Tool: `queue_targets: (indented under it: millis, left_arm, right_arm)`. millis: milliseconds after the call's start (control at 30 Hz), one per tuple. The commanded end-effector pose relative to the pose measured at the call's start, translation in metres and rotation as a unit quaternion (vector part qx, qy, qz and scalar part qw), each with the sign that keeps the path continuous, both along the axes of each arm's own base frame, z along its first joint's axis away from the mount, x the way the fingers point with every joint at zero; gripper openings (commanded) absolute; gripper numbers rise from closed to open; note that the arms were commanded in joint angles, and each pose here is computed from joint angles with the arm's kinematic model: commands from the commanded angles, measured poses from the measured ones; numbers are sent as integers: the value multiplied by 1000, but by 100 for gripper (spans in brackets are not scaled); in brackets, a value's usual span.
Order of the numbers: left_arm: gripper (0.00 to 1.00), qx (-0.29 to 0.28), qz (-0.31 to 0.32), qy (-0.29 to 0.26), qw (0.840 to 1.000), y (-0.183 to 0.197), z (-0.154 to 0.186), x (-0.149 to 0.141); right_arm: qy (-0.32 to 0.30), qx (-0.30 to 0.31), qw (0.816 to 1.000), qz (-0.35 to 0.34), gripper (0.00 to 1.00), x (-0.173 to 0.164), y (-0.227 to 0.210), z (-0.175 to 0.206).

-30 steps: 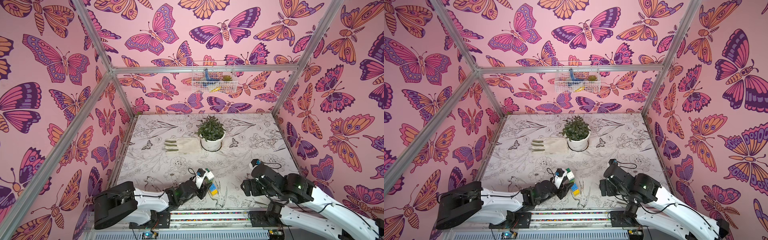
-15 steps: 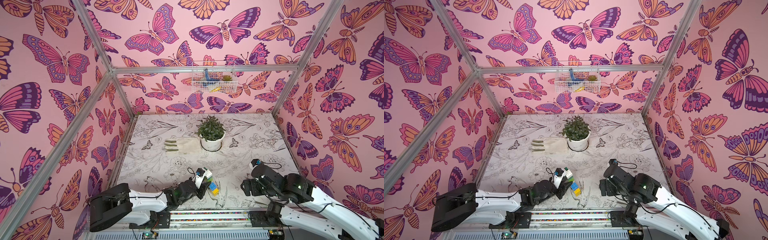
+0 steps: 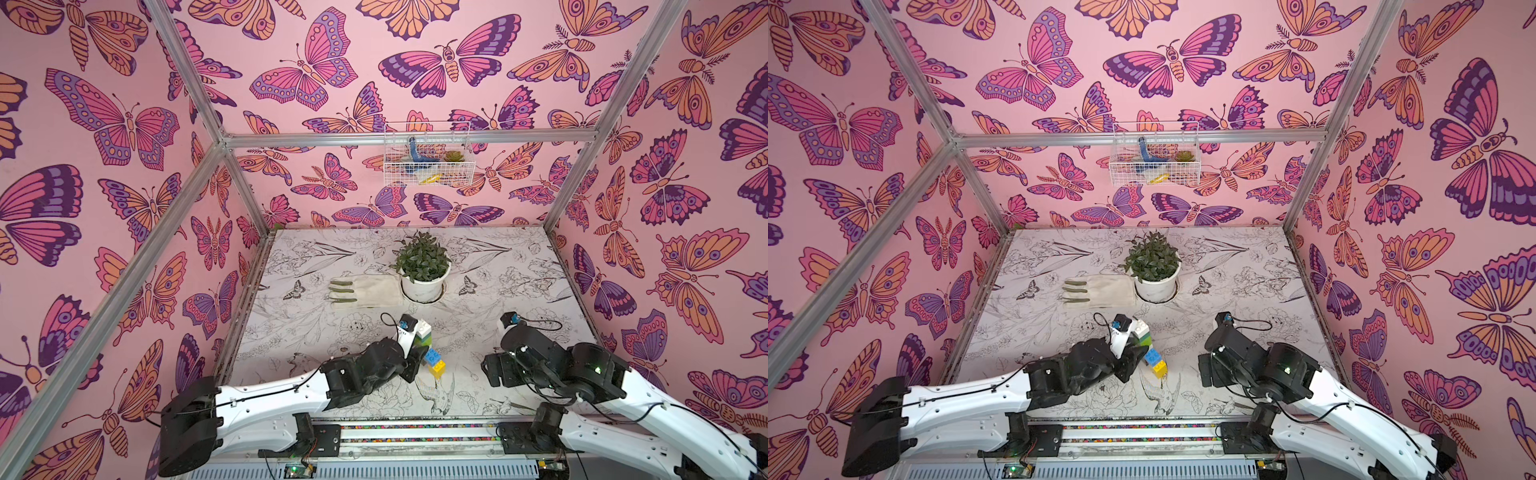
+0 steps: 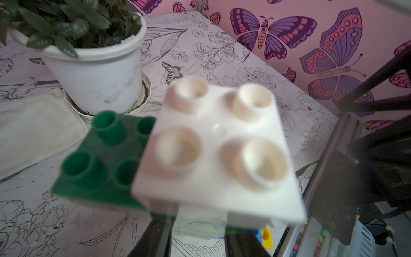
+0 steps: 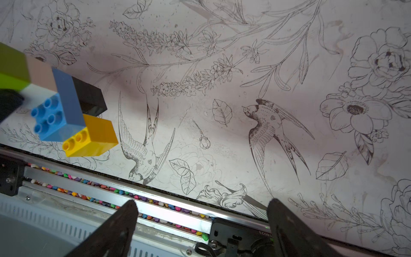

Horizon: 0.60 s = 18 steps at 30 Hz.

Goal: Assemble a giraffe with lego
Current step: Adjust the lego brick at the center of the board.

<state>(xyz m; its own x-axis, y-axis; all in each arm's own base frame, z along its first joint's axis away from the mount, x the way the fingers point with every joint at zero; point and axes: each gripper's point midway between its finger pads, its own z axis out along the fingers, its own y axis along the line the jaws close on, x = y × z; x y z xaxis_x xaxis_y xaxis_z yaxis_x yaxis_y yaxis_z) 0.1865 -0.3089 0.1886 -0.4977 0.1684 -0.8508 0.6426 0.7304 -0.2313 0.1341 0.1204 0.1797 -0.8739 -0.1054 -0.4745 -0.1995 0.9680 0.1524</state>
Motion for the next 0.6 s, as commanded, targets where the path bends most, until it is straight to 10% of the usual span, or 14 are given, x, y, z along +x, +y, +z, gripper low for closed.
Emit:
queue_targets:
  millis: [0, 300, 567]
  left_arm:
    - [28, 101, 50, 80, 990, 38, -10, -8]
    - [29, 173, 102, 242, 949, 64, 29, -29]
    - [28, 204, 157, 383, 887, 66, -9, -49]
  right_arm:
    - [-48, -5, 999, 1, 95, 15, 0, 18]
    - [-139, 14, 990, 32, 96, 36, 11, 68]
    - [-221, 10, 972, 81, 97, 51, 22, 110]
